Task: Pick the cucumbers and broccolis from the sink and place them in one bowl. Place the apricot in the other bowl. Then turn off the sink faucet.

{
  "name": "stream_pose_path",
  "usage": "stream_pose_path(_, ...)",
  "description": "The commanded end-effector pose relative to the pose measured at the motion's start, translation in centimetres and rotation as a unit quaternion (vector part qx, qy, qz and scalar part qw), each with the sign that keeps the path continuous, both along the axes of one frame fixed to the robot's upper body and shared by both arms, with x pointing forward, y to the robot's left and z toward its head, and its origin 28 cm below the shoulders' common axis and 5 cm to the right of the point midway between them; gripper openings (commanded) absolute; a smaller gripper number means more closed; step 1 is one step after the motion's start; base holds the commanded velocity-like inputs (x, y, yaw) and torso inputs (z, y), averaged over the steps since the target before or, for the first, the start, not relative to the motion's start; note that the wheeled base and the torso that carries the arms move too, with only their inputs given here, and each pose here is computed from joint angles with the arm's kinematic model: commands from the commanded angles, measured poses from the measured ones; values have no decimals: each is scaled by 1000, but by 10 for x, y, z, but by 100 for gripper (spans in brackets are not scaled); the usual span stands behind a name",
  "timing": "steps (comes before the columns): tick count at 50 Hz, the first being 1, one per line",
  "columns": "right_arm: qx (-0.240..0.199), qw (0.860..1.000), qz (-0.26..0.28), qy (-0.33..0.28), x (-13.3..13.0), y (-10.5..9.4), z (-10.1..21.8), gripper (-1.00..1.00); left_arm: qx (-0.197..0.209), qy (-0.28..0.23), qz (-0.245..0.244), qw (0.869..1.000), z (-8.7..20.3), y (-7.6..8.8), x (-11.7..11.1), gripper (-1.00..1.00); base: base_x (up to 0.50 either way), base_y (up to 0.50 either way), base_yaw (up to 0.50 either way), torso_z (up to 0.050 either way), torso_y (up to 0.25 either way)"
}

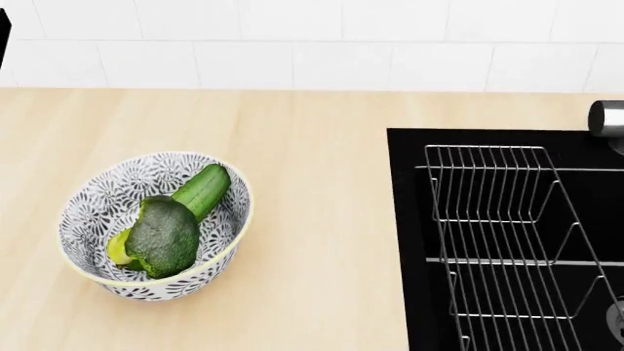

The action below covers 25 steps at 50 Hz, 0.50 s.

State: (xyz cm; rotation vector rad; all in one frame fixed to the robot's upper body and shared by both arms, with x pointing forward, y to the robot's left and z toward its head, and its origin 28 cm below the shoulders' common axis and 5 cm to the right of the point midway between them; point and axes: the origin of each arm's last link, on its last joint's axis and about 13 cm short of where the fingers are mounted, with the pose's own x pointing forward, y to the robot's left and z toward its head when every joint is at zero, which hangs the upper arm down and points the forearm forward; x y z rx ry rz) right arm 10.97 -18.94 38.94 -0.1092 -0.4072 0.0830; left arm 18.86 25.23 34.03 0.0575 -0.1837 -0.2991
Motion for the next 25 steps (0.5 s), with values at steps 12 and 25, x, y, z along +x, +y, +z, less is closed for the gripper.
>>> stream_pose_path(12,0,1000,8,-12,-1,-1,9,100,10,-40,-7,999,9,0,-3,100,0,0,0,43,-164)
stream_pose_path(25,10,1000,4,-23,-7,-5,11,100,2,-51,-5,999,15,0,-5,100,0,0,0,18,-45)
